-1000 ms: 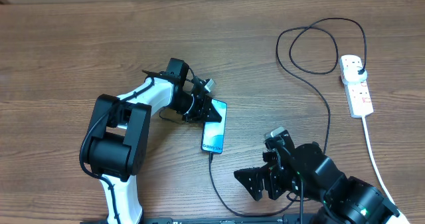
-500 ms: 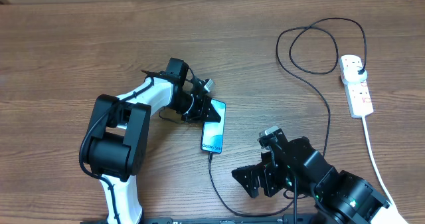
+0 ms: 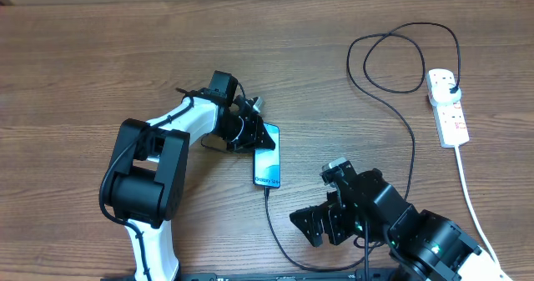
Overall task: Plug charger to phone and switch on socket
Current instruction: 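Lower the plugged-in phone flat onto the table with the left gripper, then open the left gripper and release the phone on the table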
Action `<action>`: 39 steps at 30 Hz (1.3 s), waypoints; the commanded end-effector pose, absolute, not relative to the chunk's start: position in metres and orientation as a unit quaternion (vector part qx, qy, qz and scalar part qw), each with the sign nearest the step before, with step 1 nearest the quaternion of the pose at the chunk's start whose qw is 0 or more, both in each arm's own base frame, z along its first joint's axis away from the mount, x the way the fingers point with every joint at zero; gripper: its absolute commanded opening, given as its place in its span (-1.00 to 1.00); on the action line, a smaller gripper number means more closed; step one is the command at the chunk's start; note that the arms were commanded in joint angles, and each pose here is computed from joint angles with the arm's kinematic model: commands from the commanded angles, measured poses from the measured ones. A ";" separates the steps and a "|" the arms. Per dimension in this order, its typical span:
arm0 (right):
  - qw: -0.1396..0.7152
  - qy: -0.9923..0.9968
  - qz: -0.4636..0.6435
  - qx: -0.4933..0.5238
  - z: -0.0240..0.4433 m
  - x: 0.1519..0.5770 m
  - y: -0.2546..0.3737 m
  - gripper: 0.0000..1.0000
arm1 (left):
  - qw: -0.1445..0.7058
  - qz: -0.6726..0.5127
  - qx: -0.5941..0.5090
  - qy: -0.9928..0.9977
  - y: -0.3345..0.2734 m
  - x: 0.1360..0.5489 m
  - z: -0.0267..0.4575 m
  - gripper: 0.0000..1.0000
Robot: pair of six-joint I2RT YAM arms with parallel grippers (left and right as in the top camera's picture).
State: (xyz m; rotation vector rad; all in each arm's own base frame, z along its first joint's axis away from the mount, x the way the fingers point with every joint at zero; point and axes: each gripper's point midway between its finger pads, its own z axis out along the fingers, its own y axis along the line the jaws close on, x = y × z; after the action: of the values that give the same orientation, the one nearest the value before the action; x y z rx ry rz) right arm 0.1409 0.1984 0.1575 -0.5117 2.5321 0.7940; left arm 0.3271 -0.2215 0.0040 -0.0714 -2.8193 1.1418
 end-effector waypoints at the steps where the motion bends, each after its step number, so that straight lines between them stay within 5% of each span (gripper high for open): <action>1: 0.231 0.912 0.288 -0.179 0.169 0.147 0.200 1.00 | 0.033 0.303 -0.016 -0.952 -0.204 0.332 -0.017 -0.59; 14: 0.204 0.924 0.269 -0.178 0.152 0.150 0.203 1.00 | 0.037 0.287 -0.014 -0.957 -0.200 0.329 -0.020 -0.19; 31: 0.159 0.930 0.274 -0.185 0.137 0.146 0.214 1.00 | 0.046 0.251 -0.007 -0.967 -0.188 0.324 -0.027 0.08; 39: 0.170 0.930 0.270 -0.183 0.138 0.151 0.214 1.00 | 0.046 0.251 -0.007 -0.967 -0.188 0.324 -0.027 0.41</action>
State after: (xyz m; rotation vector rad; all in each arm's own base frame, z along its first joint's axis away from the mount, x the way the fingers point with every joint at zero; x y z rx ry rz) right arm 0.1432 0.2099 0.1242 -0.5339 2.6824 0.7542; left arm 0.3313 -0.2173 0.0142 -0.0859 -2.8865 1.0566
